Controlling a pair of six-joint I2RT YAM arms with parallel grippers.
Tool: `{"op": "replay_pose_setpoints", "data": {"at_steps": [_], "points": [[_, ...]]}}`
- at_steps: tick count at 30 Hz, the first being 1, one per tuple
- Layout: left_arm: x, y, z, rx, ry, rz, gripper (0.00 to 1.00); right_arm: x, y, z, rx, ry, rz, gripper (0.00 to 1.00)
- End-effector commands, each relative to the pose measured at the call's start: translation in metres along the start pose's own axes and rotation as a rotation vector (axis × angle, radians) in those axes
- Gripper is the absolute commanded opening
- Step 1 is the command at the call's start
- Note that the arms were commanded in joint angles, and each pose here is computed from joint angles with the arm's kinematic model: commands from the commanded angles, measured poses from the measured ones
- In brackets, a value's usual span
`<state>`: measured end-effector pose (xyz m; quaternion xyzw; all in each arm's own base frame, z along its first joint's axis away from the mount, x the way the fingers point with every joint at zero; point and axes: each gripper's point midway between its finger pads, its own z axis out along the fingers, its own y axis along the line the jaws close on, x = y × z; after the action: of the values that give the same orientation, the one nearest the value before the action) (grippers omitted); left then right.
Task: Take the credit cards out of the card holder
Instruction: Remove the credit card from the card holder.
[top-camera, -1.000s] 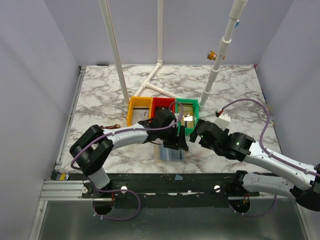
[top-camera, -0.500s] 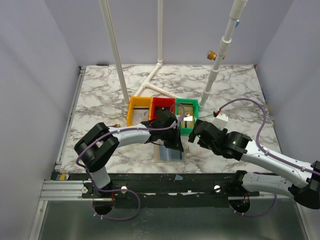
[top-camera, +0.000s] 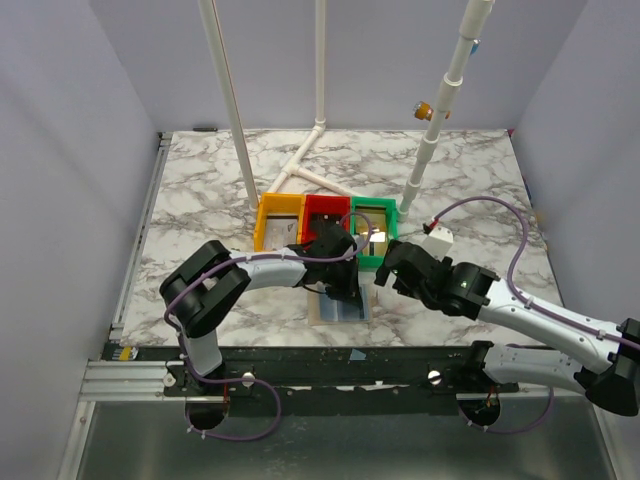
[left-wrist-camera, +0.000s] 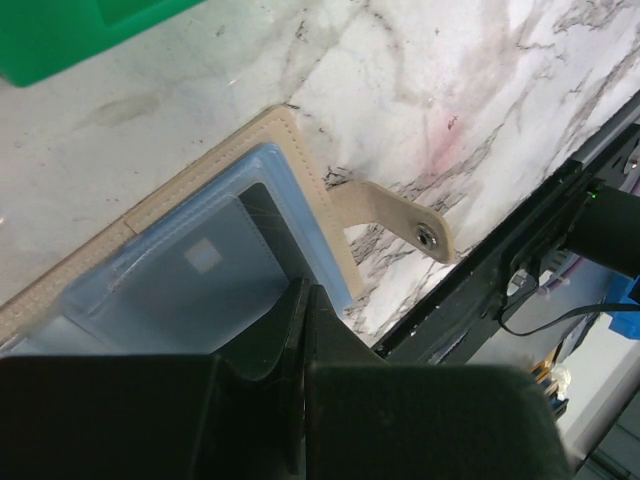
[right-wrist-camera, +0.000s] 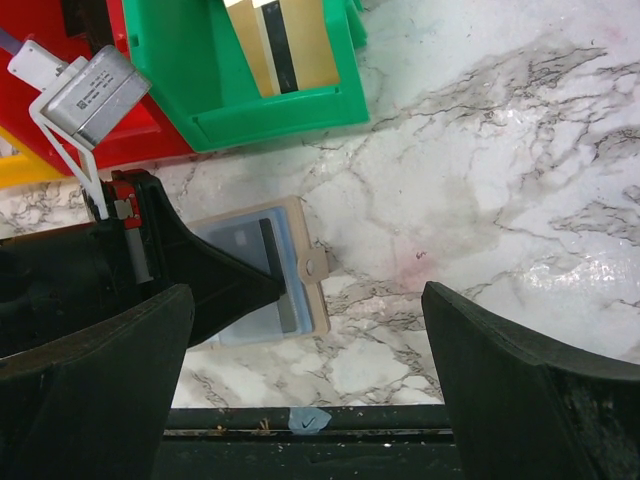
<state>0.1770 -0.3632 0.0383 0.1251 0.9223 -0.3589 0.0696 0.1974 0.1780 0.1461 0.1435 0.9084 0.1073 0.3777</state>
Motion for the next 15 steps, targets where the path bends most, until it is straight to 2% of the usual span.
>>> {"op": "replay_pose_setpoints", "data": {"at_steps": [1,15], "points": [[0.005,0.015,0.005,-0.063,0.008,0.007,0.0,0.003,-0.001,0.004,0.006,0.004,-0.003,1.0],[0.005,0.036,-0.009,-0.114,-0.027,-0.017,0.0,0.005,0.006,0.008,0.0,0.017,-0.026,1.0]]}}
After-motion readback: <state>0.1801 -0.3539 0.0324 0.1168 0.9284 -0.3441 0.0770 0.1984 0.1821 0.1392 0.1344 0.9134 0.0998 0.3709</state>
